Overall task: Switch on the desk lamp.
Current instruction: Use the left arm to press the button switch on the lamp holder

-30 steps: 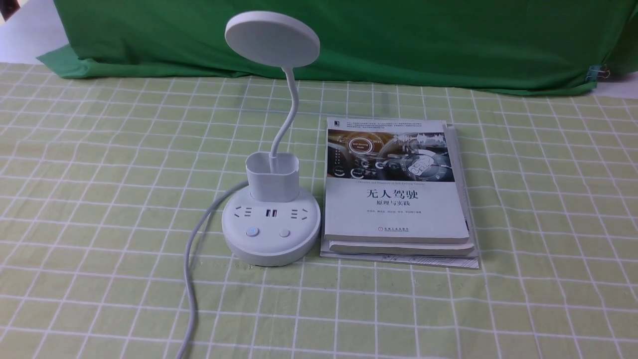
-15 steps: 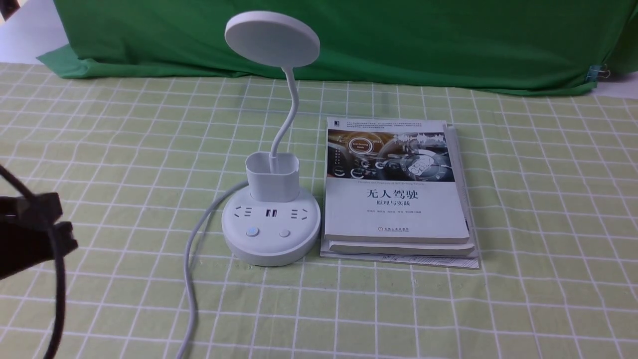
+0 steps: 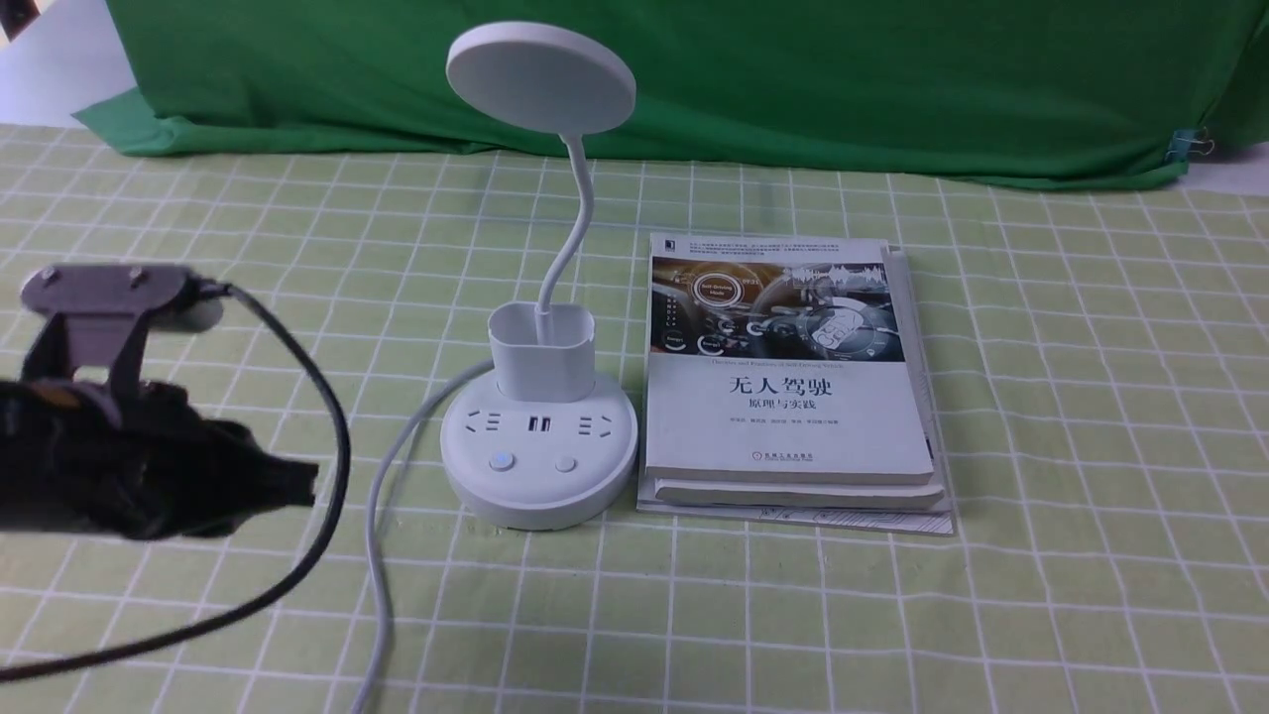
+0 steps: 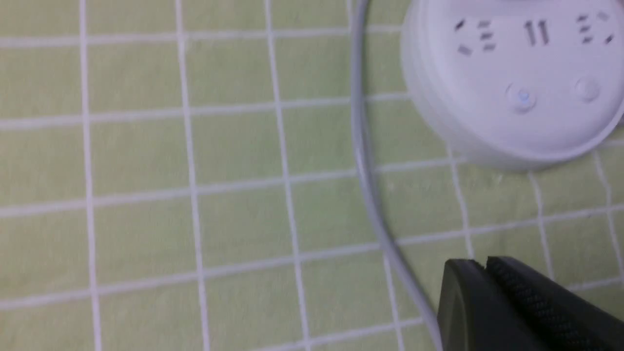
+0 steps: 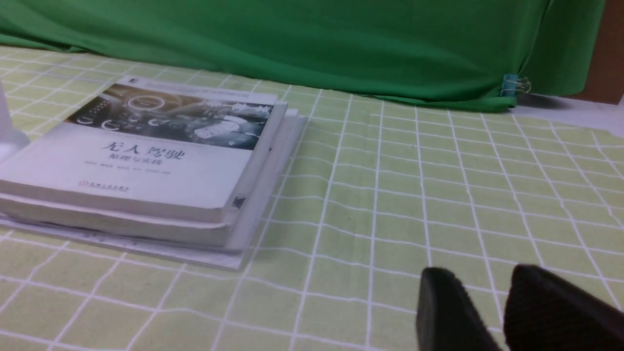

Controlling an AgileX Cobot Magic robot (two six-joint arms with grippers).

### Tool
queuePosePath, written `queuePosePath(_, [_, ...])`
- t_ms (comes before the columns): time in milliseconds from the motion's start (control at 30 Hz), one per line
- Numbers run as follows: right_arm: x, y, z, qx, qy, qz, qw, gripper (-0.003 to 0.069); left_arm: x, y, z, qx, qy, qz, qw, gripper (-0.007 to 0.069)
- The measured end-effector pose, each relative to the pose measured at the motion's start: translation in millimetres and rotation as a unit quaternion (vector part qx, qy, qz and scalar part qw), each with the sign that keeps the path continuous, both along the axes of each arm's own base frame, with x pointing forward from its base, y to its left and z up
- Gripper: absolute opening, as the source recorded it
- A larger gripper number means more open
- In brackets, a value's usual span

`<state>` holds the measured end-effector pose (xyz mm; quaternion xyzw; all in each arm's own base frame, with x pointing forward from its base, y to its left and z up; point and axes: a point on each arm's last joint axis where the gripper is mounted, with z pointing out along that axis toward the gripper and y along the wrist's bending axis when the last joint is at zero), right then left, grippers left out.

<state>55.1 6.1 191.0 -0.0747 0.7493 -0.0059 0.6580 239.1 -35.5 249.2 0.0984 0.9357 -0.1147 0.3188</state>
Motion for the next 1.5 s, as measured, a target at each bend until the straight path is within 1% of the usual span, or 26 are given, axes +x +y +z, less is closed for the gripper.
queuePosePath(133, [0.0, 0.0, 0.0, 0.000, 0.000, 0.000, 1.000, 0.0245, 22.0, -4.3, 9.7, 0.003, -0.008, -0.024, 1.000, 0.0019])
queuePosePath(233, [0.0, 0.0, 0.0, 0.000, 0.000, 0.000, 1.000, 0.0245, 40.3, -19.7, 11.2, 0.011, -0.003, -0.066, 0.998, 0.0019])
queuePosePath(367, [0.0, 0.0, 0.0, 0.000, 0.000, 0.000, 1.000, 0.0245, 51.2, -46.8, 2.2, 0.023, 0.014, -0.119, 0.993, 0.0019])
queuePosePath(400, [0.0, 0.0, 0.0, 0.000, 0.000, 0.000, 1.000, 0.0245, 55.4, -61.2, -5.8, 0.037, 0.029, -0.148, 0.988, 0.0019])
queuePosePath(467, [0.0, 0.0, 0.0, 0.000, 0.000, 0.000, 1.000, 0.0245, 61.6, -77.3, -15.0, 0.056, 0.047, -0.176, 0.982, 0.0019])
queuePosePath(500, [0.0, 0.0, 0.0, 0.000, 0.000, 0.000, 1.000, 0.0245, 63.0, -79.0, -17.6, 0.058, 0.052, -0.178, 0.981, 0.0019])
queuePosePath(633, [0.0, 0.0, 0.0, 0.000, 0.000, 0.000, 1.000, 0.0245, 85.3, -107.0, -23.7, 0.076, 0.074, -0.213, 0.971, 0.0017])
queuePosePath(800, [0.0, 0.0, 0.0, 0.000, 0.000, 0.000, 1.000, 0.0245, 109.8, -123.5, -30.8, 0.085, 0.101, -0.226, 0.965, 0.0016])
queuePosePath(933, [0.0, 0.0, 0.0, 0.000, 0.000, 0.000, 1.000, 0.0245, 126.8, -133.5, -44.2, 0.121, 0.117, -0.229, 0.959, 0.0016])
queuePosePath(1100, [0.0, 0.0, 0.0, 0.000, 0.000, 0.000, 1.000, 0.0245, 124.3, -149.1, -48.3, 0.164, 0.107, -0.242, 0.950, 0.0016])
queuePosePath(1267, [0.0, 0.0, 0.0, 0.000, 0.000, 0.000, 1.000, 0.0245, 121.9, -158.4, -48.7, 0.167, 0.096, -0.244, 0.950, 0.0016])
queuePosePath(1500, [0.0, 0.0, 0.0, 0.000, 0.000, 0.000, 1.000, 0.0245, 122.9, -158.2, -48.8, 0.170, 0.091, -0.243, 0.951, 0.0016])
